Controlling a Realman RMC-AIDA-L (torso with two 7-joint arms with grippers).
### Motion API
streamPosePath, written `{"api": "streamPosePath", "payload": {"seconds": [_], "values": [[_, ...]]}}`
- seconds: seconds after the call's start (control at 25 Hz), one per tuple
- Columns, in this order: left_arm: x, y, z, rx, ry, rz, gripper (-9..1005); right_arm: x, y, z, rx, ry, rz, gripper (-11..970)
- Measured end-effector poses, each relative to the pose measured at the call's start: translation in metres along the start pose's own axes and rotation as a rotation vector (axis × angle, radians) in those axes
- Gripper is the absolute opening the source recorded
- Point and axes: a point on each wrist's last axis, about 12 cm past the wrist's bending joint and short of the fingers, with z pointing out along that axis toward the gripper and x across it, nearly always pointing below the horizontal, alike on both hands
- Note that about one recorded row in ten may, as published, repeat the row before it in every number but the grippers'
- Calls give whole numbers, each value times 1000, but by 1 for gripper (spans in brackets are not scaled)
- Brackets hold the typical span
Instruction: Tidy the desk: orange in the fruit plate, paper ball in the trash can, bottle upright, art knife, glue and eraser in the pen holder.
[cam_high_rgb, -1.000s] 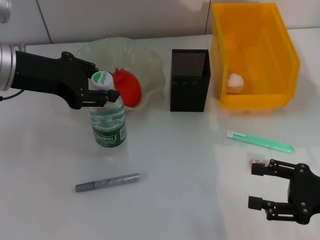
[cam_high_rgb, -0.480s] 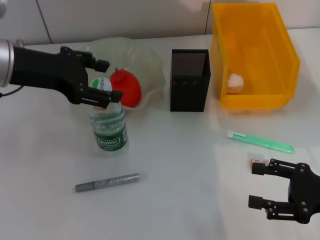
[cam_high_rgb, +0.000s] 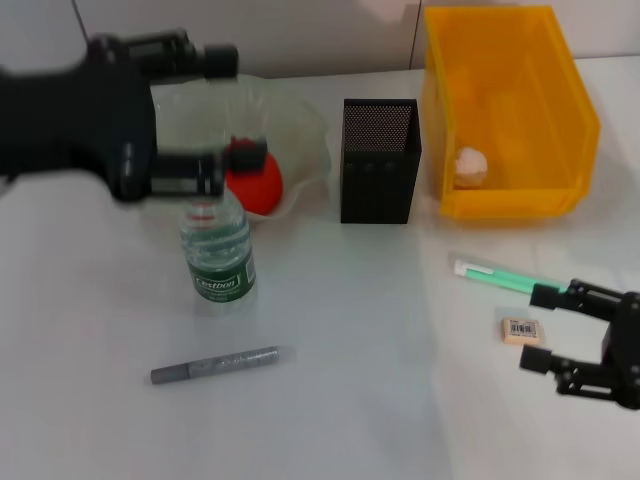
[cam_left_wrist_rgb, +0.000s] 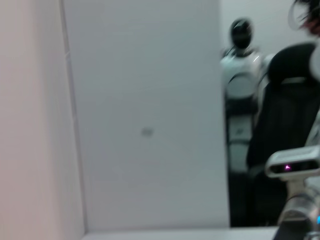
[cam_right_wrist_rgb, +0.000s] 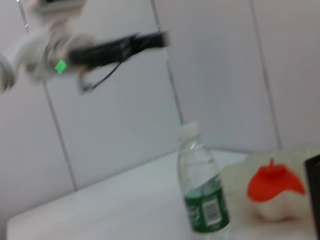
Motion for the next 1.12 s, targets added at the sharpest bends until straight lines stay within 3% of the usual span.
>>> {"api": "streamPosePath", "payload": {"seconds": [0.04,0.12,0.2,0.32,0.4,0.44,0.48,0.56,0.6,0.68,0.72,0.8,0.84,0.92,1.12], "values": [[0,0,0,0,0,0,813,0,0,0,0,0,0,739],[15,-15,-1,28,-60,0,813,-7,-3,-8,26,-18,-4,737],[47,-35,4,54,-88,-14,813,-21,-8,-16,54,-25,-2,736],[59,-41,7,65,-96,-40,813,-31,-11,-20,60,-12,8,735],[95,-56,13,63,-135,-111,814,-49,-14,-24,54,18,8,734],[95,-56,13,63,-135,-111,814,-49,-14,-24,54,18,8,733],[112,-64,15,49,-153,-111,814,-63,-15,-25,46,42,3,733],[119,-68,16,40,-159,-102,814,-71,-15,-26,45,60,-2,731],[133,-76,19,16,-159,-93,813,-89,-15,-28,46,107,-7,731],[142,-81,21,3,-151,-89,813,-109,-14,-29,54,176,-11,730],[142,-81,21,3,-151,-89,813,-109,-14,-29,54,176,-11,729],[152,-87,25,-13,-141,-69,813,-140,-13,-23,101,324,-11,728],[152,-87,25,-13,-141,-69,813,-140,-13,-23,101,324,-11,728],[159,-88,31,-14,-113,-84,814,-169,-14,-5,207,519,14,727],[166,-90,37,-11,-80,-117,814,-194,-13,26,284,714,45,724]]}}
